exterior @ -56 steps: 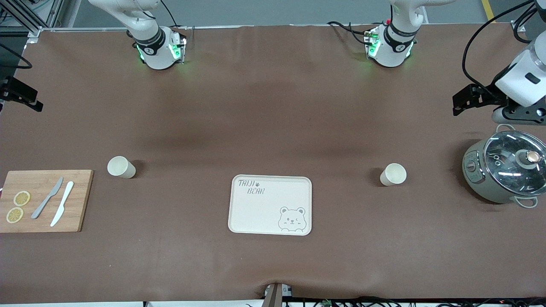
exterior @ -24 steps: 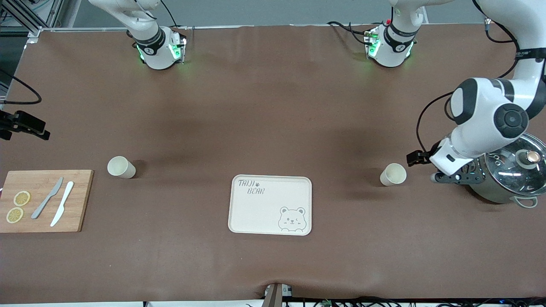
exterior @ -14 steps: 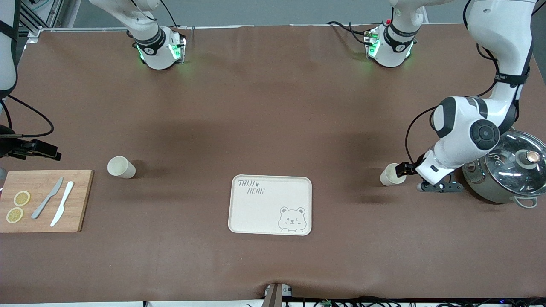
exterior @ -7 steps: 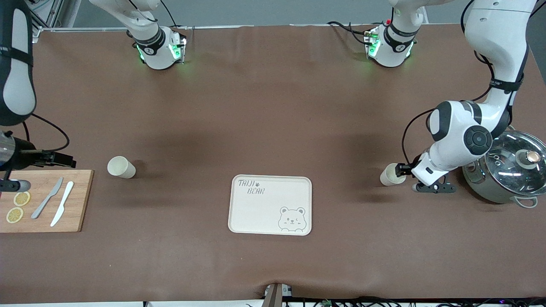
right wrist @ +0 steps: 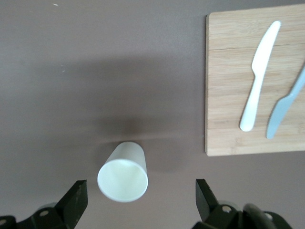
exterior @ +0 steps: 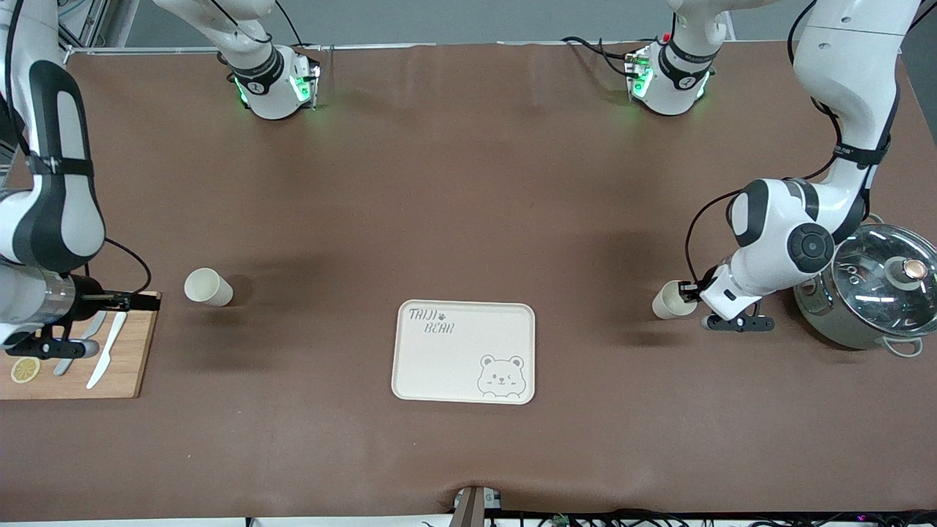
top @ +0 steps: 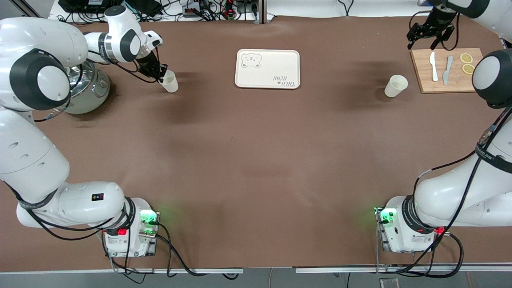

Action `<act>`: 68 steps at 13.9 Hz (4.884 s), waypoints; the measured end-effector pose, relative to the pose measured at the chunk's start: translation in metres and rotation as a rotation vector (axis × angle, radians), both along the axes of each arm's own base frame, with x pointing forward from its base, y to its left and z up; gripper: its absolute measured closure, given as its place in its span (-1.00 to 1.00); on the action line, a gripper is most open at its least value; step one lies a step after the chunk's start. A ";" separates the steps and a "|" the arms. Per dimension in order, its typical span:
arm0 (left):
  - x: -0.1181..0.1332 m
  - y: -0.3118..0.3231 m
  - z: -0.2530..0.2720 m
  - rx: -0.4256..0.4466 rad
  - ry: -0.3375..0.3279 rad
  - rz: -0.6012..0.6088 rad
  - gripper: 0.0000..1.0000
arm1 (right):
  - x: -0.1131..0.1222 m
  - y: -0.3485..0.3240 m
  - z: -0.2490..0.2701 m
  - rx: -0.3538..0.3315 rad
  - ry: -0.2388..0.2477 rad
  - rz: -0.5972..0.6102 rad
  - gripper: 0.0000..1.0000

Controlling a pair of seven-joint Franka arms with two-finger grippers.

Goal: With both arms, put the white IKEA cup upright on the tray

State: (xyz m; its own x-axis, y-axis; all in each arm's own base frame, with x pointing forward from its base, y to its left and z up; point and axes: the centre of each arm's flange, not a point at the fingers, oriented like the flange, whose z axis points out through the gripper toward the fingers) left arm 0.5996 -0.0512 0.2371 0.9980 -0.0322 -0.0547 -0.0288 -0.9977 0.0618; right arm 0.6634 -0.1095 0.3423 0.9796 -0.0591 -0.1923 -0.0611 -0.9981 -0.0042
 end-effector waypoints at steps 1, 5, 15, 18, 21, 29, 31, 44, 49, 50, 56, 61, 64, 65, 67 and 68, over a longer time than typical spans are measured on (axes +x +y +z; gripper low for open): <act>0.000 0.000 0.000 0.000 0.000 0.000 0.94 | -0.002 0.000 -0.019 0.003 0.010 -0.002 -1.00; 0.002 -0.018 0.006 -0.012 -0.012 -0.014 0.94 | -0.018 -0.003 -0.060 0.028 0.060 -0.010 -1.00; 0.008 -0.189 0.069 -0.092 -0.042 0.256 0.94 | -0.068 -0.014 -0.090 0.054 0.015 0.011 -0.51; 0.015 -0.244 0.070 -0.131 -0.037 0.354 0.94 | -0.076 -0.013 -0.098 0.056 0.020 0.009 0.12; 0.024 -0.291 0.063 -0.171 -0.022 0.435 0.94 | -0.076 -0.009 -0.101 0.067 0.009 0.000 0.43; 0.025 -0.317 0.001 -0.099 -0.005 0.430 0.94 | -0.068 -0.002 -0.093 0.099 -0.024 -0.037 0.95; 0.025 -0.317 0.001 -0.098 -0.007 0.430 0.81 | -0.052 0.011 -0.066 0.099 -0.029 -0.069 0.95; 0.071 -0.161 0.175 0.010 -0.072 0.364 -1.00 | 0.013 0.245 -0.004 0.102 -0.066 -0.297 0.95; 0.071 -0.091 0.218 0.038 -0.068 0.351 -1.00 | 0.006 0.332 -0.039 0.079 -0.063 -0.445 0.95; 0.070 -0.078 0.226 0.044 -0.064 0.347 -1.00 | 0.003 0.349 -0.042 0.081 -0.066 -0.477 0.95; 0.058 -0.007 0.269 0.070 -0.053 0.331 -1.00 | -0.033 0.464 -0.066 0.091 -0.090 -0.586 0.95; 0.046 0.023 0.301 0.077 -0.078 0.286 -1.00 | -0.033 0.468 -0.090 0.070 -0.073 -0.590 0.95; 0.029 0.034 0.326 0.091 -0.065 0.248 -1.00 | -0.031 0.465 -0.089 0.070 -0.077 -0.595 0.65; 0.023 0.033 0.335 0.095 -0.063 0.243 -1.00 | -0.030 0.463 -0.089 0.069 -0.080 -0.594 0.46; 0.011 0.032 0.351 0.103 -0.057 0.236 -1.00 | -0.029 0.465 -0.087 0.068 -0.090 -0.576 0.04; 0.006 0.031 0.358 0.106 -0.057 0.223 -1.00 | -0.028 0.467 -0.083 0.069 -0.100 -0.569 -0.15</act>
State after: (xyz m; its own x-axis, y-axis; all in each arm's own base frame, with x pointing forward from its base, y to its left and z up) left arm 0.6054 -0.0203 0.5953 0.9813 0.1921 0.0104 0.1924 -0.9806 -0.0389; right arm 0.6355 0.3571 0.2594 0.8108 -0.5723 -0.1230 -0.5839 -0.8054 -0.1016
